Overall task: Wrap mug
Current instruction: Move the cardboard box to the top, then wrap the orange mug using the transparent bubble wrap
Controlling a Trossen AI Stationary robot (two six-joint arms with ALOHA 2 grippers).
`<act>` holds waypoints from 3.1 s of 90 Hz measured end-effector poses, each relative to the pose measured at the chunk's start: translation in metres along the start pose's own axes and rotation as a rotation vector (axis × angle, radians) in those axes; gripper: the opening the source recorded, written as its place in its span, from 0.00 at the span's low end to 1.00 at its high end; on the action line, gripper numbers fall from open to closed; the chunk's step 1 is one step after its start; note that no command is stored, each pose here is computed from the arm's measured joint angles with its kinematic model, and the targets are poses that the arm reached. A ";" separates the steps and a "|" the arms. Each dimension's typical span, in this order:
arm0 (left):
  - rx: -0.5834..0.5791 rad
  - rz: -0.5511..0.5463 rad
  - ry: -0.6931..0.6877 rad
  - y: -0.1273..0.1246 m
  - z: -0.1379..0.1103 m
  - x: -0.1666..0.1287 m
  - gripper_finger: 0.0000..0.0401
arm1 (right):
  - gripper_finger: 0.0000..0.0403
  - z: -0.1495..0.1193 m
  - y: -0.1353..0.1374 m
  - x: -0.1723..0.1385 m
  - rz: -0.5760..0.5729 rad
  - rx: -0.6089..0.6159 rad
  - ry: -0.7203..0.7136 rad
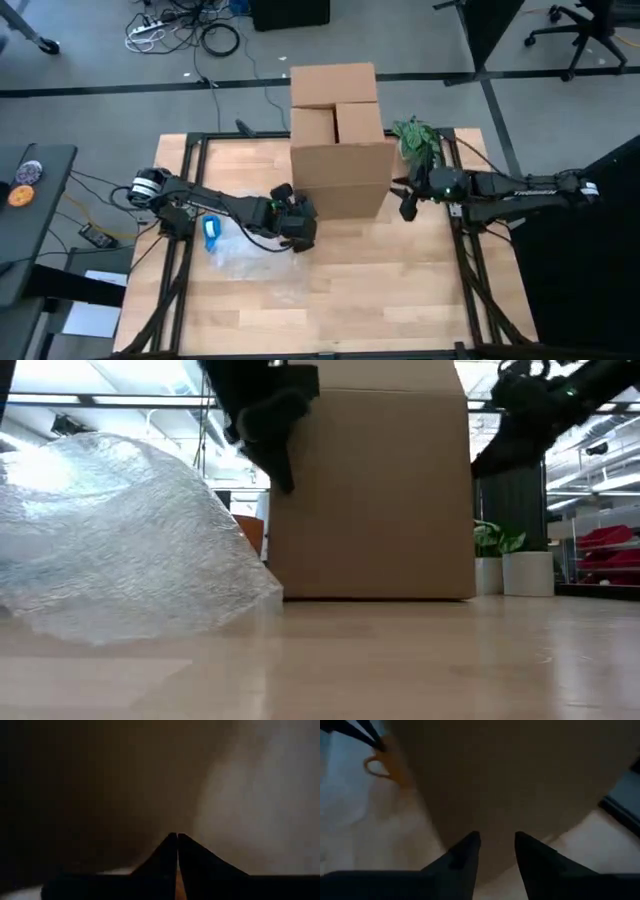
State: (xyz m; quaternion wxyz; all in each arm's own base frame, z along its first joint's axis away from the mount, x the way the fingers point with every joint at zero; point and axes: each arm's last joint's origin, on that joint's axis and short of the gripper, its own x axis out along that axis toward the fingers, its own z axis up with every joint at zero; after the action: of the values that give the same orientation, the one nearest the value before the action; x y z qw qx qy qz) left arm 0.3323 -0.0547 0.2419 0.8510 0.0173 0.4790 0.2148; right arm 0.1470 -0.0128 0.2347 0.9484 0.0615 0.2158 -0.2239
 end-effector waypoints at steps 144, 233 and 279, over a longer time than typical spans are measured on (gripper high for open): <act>-0.332 -0.256 -0.098 -0.187 -0.135 0.035 0.32 | 0.60 -0.084 0.218 0.096 0.549 0.244 -0.076; 0.012 -0.180 -0.466 -0.177 -0.022 -0.097 0.00 | 0.49 -0.029 0.329 0.042 0.045 -0.540 -0.308; 0.398 -0.134 -0.523 -0.089 0.047 -0.253 0.00 | 0.48 0.027 0.345 0.031 -0.096 -0.561 -0.386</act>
State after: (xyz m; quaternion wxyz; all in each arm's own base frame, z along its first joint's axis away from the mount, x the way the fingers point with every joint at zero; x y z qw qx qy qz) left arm 0.2887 -0.2238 0.4507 0.9372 0.2064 0.2768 0.0489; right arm 0.3375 0.2768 0.2525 0.9402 -0.2554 0.0881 -0.2076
